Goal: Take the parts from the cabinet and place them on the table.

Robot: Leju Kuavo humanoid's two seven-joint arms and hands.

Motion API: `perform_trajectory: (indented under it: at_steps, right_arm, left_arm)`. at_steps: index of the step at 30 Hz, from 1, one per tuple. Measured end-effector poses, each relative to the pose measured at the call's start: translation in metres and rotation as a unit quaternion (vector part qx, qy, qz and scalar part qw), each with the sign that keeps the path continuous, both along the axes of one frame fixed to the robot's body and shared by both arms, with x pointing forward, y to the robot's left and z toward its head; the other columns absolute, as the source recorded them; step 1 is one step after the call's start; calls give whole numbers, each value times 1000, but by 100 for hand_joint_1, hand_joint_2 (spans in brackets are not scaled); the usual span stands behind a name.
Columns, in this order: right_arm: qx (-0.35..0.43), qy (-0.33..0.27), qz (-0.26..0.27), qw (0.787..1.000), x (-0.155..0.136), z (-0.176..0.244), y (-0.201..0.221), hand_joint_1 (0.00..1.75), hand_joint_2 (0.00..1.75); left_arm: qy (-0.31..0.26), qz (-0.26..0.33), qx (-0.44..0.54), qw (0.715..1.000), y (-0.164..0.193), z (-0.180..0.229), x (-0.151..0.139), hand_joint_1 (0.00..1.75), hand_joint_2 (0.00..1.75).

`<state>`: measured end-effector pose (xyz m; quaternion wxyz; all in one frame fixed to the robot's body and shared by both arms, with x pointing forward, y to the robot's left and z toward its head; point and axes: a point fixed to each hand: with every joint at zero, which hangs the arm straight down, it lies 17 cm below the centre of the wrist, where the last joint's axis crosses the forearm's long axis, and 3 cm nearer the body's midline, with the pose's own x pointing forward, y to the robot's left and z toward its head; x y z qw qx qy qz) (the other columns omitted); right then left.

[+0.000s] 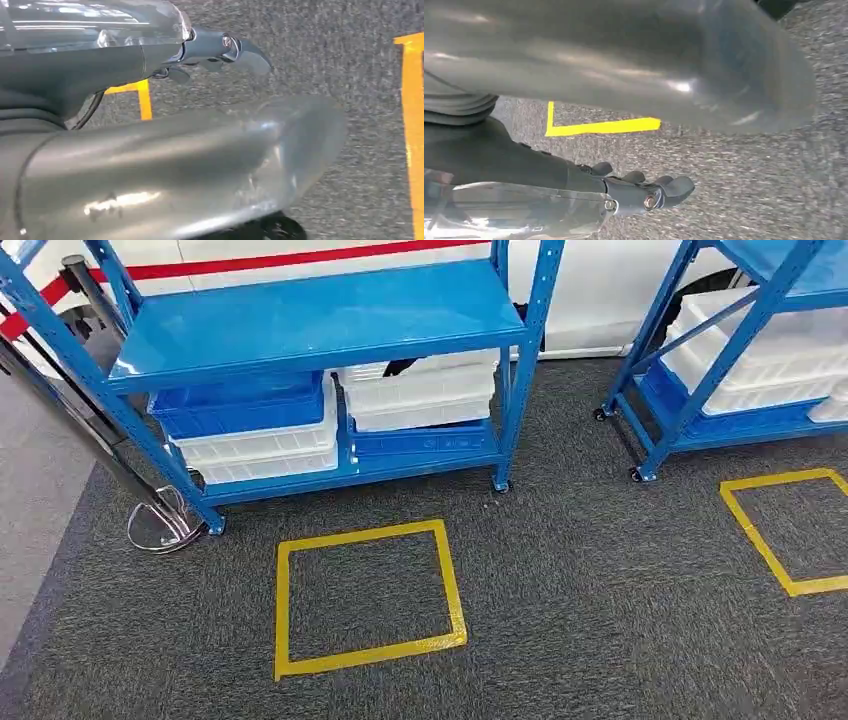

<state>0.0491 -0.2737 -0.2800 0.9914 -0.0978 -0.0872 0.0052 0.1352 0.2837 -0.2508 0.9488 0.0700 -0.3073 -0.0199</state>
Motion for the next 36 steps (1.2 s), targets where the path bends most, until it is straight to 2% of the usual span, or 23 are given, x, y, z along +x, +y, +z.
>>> perform_trajectory:
  at_steps: [8,16,22,31,36]
  right_arm:
    - [0,-6,0,1000,9,1,0,0,0]
    - [-3,9,-1,1000,-11,-1,-4,0,0]
    - [-6,-2,1,1000,4,1,-5,0,0]
    - [-5,5,0,1000,-5,0,-5,0,0]
    - [-6,-8,1,1000,13,2,-5,0,0]
  left_arm:
    - [-3,-1,-1,1000,-2,1,4,0,0]
    - [9,1,-6,1000,-7,-2,-7,0,0]
    - [-6,0,-6,1000,-8,3,16,0,0]
    - [25,2,-3,1000,-7,-6,-17,0,0]
    - [10,0,-4,1000,-8,-1,5,0,0]
